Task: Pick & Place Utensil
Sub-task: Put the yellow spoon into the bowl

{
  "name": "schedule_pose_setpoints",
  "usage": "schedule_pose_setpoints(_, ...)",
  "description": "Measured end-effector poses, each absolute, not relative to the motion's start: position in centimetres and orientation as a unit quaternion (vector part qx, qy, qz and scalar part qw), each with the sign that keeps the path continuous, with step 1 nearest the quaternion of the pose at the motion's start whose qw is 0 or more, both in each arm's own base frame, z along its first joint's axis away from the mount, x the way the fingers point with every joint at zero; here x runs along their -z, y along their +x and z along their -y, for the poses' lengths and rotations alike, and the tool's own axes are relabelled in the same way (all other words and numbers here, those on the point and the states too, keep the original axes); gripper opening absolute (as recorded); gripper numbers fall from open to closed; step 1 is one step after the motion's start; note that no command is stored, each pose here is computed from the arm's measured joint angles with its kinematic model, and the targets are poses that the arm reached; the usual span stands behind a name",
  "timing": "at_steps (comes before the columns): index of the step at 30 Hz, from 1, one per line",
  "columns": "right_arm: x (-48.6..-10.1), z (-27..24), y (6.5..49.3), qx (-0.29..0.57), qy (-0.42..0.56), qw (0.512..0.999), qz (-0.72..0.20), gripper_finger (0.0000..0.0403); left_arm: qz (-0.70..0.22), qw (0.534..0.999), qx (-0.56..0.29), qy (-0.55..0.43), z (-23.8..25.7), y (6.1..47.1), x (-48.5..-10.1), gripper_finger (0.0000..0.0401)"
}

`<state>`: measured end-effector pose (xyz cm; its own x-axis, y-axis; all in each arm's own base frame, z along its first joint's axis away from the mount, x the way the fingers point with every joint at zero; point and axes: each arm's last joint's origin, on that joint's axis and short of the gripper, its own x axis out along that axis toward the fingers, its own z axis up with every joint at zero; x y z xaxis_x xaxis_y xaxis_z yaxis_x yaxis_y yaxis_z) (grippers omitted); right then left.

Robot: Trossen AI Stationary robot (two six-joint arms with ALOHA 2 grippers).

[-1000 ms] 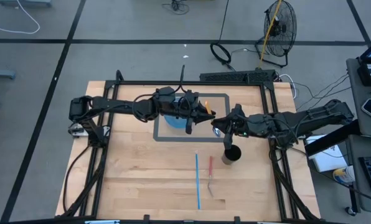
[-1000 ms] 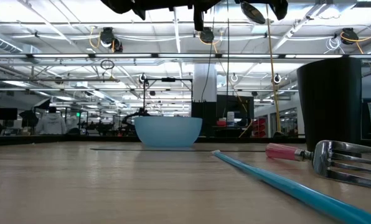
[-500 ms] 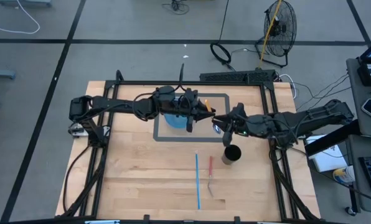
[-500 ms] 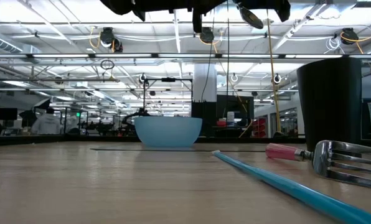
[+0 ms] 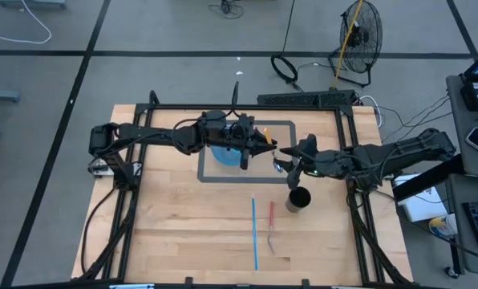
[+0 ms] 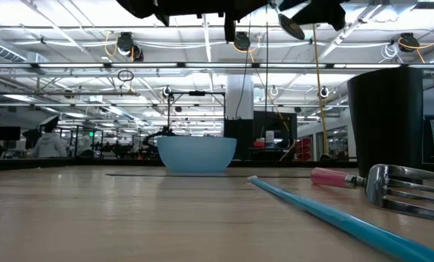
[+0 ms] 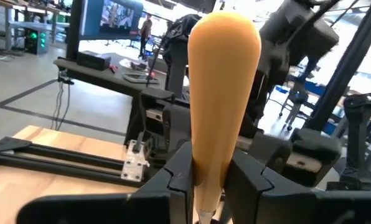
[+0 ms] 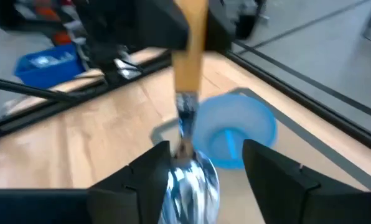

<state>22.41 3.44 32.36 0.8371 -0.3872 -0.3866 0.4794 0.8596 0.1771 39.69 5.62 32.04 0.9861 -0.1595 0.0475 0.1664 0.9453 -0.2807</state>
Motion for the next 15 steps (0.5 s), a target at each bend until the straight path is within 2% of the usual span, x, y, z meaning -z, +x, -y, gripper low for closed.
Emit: schedule_pose_setpoints(15,-31.2,-3.3,21.7,0.240,0.150,0.932,-0.227,0.0287,-0.008,0.988,0.053,-0.144,-8.8,39.1,-31.6,0.0058)
